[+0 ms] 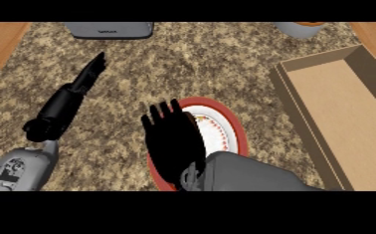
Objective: Pick the sweet potato from the plate and place it in the cardboard box
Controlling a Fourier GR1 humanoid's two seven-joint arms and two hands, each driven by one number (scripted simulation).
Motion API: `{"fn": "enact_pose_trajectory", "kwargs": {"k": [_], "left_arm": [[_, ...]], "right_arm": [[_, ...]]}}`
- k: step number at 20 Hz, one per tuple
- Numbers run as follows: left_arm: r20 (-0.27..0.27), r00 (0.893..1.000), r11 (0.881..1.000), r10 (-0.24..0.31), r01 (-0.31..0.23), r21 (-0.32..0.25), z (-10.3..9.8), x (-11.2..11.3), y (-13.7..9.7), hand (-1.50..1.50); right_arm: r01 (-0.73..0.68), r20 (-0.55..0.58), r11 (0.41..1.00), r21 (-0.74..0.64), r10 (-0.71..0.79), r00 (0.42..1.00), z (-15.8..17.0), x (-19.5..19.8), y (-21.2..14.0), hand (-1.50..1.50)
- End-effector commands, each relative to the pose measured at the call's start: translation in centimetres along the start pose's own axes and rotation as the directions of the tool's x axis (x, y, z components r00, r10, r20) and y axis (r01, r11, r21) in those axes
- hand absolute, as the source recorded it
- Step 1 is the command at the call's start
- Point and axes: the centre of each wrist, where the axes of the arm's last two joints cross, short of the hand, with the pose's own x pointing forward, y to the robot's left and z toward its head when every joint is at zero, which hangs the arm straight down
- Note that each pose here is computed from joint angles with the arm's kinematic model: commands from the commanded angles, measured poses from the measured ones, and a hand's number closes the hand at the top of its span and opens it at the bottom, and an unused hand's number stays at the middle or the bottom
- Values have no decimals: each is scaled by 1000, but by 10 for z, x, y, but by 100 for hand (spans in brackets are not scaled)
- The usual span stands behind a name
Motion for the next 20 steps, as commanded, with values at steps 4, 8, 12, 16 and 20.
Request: {"fn": "enact_pose_trajectory", "kwargs": {"k": [4, 8, 12, 16, 20], "left_arm": [[14, 1000, 1000, 4, -4, -2, 5, 4, 0, 0], [17, 1000, 1000, -5, 5, 9, 8, -2, 11, 0], [-8, 1000, 1000, 1, -1, 13, 4, -13, -7, 0], [9, 1000, 1000, -9, 9, 19, -14, 5, 3, 0], [5, 1000, 1000, -1, 1, -11, 1, 5, 12, 0]], "right_arm": [[-79, -97, 996, 38, 83, 992, -8, 1, 35, -150], [-65, -107, 997, 34, 69, 992, -15, -13, 21, -150], [-60, -83, 998, 34, 62, 995, -23, 0, 33, -150], [-34, -55, 998, 46, 37, 998, -36, -27, 37, -150], [-31, -82, 996, 79, 37, 996, -52, -23, 52, -150]]}}
